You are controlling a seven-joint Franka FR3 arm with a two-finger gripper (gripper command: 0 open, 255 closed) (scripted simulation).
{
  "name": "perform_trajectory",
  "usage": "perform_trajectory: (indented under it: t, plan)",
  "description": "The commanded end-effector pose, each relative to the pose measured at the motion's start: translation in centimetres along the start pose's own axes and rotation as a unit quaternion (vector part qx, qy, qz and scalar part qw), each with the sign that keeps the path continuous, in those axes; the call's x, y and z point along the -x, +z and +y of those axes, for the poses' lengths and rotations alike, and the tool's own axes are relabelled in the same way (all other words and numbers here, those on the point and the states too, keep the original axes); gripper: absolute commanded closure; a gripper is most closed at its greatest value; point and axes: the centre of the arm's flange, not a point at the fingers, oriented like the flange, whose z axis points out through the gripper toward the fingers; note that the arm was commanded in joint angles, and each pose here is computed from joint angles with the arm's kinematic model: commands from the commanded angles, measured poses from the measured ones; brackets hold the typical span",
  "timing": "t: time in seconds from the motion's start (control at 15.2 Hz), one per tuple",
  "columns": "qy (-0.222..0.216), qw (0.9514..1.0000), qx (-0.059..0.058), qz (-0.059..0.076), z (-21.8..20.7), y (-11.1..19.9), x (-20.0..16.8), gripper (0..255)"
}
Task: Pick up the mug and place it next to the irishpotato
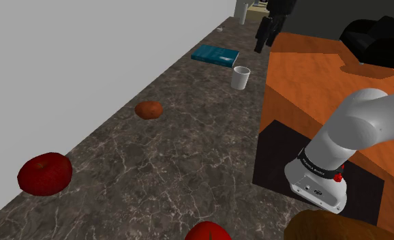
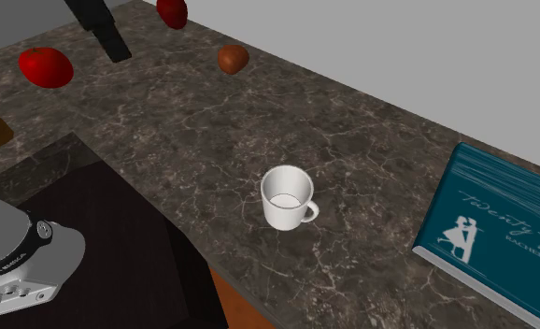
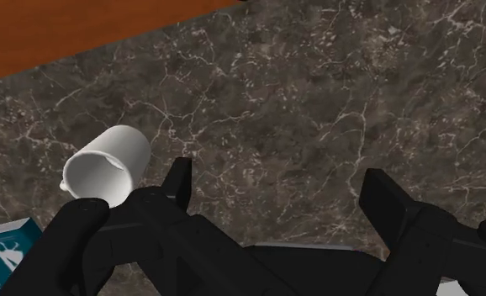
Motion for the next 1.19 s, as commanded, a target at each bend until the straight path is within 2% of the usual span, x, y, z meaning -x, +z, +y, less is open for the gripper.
perform_trajectory:
  t: [0.0, 1.12]
  plan:
    - [-0.001, 1.0000, 0.003, 0.005, 1.4, 2.2, -0.9, 0]
    - [-0.007, 0.9990, 0.028, 0.034, 13.0, 18.2, -9.7, 0]
